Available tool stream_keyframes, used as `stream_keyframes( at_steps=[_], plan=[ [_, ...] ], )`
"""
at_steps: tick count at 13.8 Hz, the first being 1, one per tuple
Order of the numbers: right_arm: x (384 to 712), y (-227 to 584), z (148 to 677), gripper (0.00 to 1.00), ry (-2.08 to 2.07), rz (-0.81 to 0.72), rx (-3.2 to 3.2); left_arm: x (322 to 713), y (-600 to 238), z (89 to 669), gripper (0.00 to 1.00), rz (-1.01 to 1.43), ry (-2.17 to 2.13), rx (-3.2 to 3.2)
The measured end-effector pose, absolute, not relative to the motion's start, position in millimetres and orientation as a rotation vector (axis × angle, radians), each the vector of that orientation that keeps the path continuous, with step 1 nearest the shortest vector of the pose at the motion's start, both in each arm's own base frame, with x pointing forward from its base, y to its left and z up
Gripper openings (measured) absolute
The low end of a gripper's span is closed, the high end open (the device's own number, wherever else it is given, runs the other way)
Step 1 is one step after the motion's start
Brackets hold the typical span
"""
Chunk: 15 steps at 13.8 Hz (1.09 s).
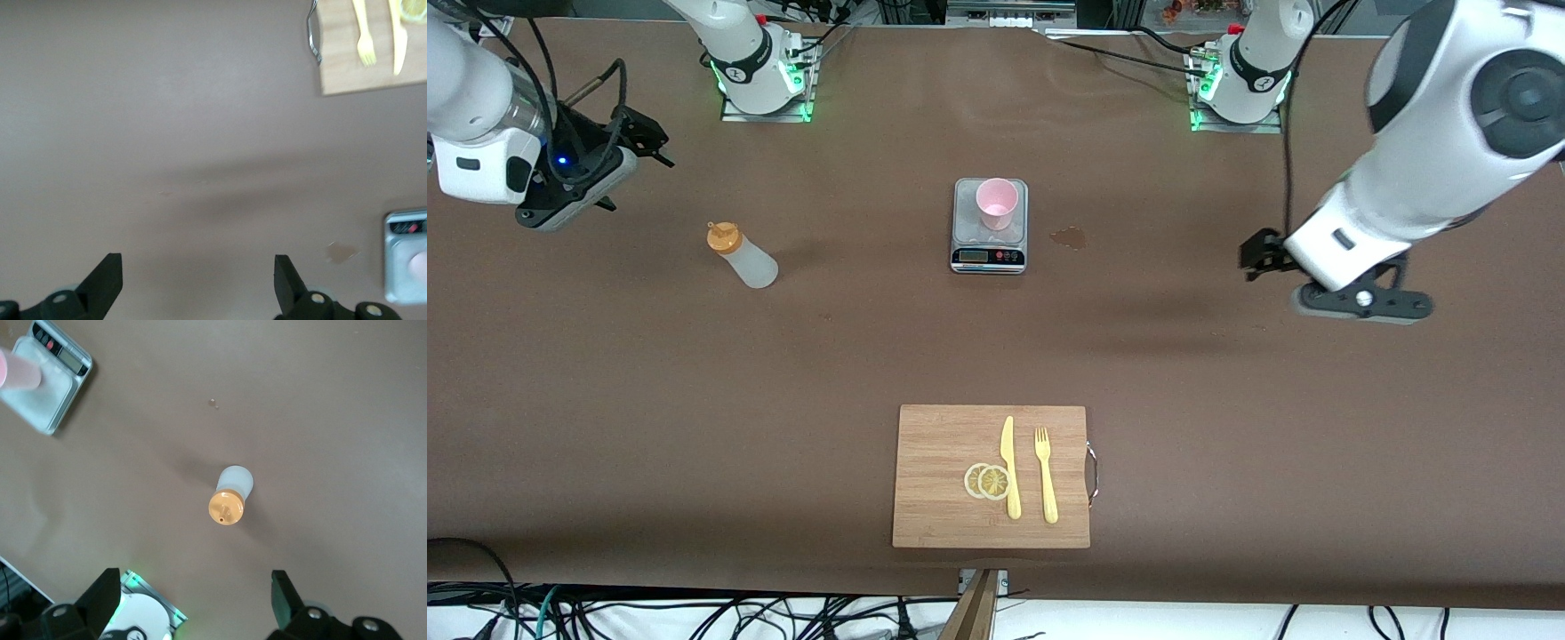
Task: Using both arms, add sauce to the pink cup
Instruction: 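Release the cup and raise the left gripper back toward rest, then reach the right gripper to the white sauce bottle and grasp it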
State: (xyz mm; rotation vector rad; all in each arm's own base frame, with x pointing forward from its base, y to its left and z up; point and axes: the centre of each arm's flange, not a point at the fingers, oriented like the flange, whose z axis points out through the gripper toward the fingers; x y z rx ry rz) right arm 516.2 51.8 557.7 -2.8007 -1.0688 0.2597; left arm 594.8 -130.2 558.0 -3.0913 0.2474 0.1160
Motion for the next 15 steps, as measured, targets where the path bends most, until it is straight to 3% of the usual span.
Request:
stream_keyframes(
  at_steps=[7, 15],
  plan=[
    [518, -34, 483, 1.00, -1.383, 0.186, -2.356, 552, -40, 576, 1.00, 0.089, 0.185, -3.121],
    [515, -121, 369, 1.00, -1.667, -0.136, -1.801, 551, -26, 569, 1.00, 0.121, 0.137, -3.169]
  ],
)
